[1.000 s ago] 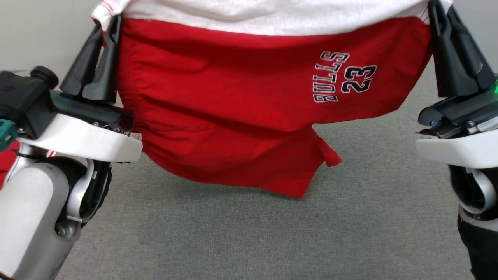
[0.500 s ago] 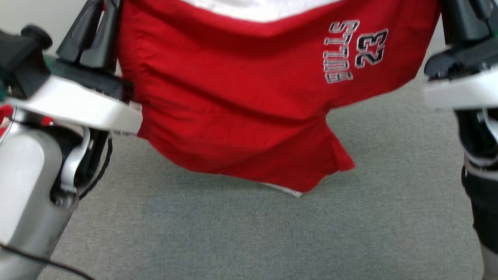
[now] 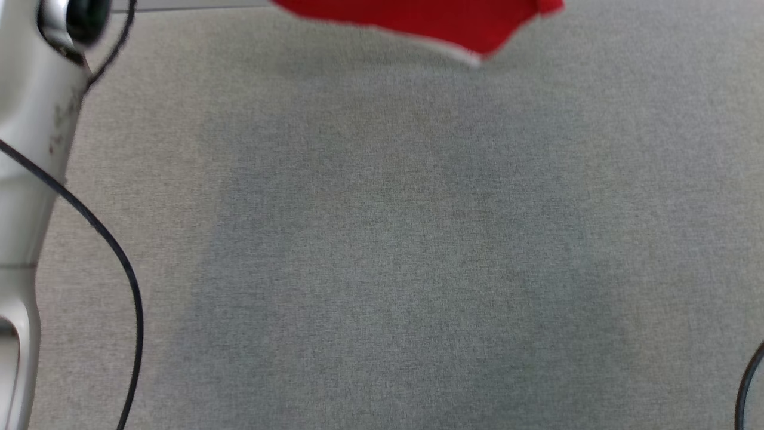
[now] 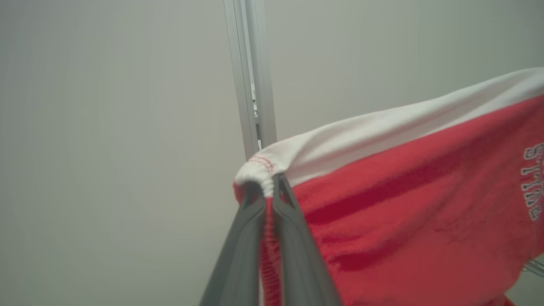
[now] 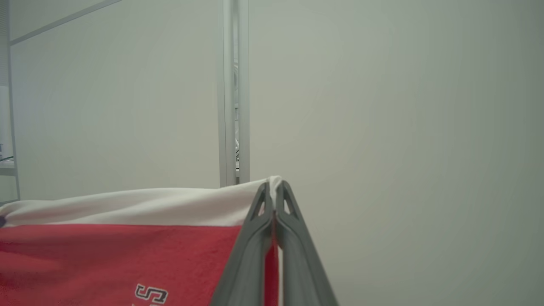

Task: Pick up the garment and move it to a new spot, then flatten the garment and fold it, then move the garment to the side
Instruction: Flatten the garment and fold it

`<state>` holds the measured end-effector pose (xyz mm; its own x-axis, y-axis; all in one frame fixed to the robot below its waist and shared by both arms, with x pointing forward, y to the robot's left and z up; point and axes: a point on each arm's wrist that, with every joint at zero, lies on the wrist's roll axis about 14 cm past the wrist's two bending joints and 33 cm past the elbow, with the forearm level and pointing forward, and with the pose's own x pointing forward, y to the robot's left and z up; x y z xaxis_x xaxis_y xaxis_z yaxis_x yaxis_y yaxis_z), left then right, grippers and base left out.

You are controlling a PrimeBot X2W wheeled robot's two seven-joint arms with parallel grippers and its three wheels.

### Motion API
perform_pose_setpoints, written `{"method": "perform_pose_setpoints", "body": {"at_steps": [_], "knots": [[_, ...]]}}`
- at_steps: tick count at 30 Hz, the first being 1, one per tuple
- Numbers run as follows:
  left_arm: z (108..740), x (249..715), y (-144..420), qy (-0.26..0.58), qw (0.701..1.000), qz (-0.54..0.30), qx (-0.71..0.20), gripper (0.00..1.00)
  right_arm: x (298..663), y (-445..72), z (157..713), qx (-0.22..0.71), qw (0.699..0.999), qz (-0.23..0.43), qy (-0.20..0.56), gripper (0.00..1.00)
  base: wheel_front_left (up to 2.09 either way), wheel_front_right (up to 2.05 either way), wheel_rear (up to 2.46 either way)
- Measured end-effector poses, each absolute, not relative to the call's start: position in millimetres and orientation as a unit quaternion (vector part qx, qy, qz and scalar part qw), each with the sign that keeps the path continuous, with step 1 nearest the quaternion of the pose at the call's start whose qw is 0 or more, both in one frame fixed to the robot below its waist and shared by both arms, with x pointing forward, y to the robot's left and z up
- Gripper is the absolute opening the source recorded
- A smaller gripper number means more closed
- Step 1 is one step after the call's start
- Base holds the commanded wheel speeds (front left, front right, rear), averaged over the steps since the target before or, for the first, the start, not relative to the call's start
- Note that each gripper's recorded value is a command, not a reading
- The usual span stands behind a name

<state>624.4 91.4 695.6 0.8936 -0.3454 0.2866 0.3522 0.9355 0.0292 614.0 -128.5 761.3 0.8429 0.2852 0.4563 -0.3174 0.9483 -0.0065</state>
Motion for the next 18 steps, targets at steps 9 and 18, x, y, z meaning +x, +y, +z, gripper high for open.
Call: {"method": "perform_pose_setpoints", "body": {"at_steps": [9,18], "knots": [[650.8,668.2,89.7,-0.105,0.978,-0.177,-0.031,0.00,655.4,-117.8,725.4,0.021,0.968,0.152,-0.196,0.00,0.00,0.00,0.00],[537.1,662.4,74.1,0.007,0.981,-0.183,-0.072,0.00,668.4,-105.7,607.7,0.069,0.981,0.162,-0.085,0.00,0.00,0.00,0.00]]}}
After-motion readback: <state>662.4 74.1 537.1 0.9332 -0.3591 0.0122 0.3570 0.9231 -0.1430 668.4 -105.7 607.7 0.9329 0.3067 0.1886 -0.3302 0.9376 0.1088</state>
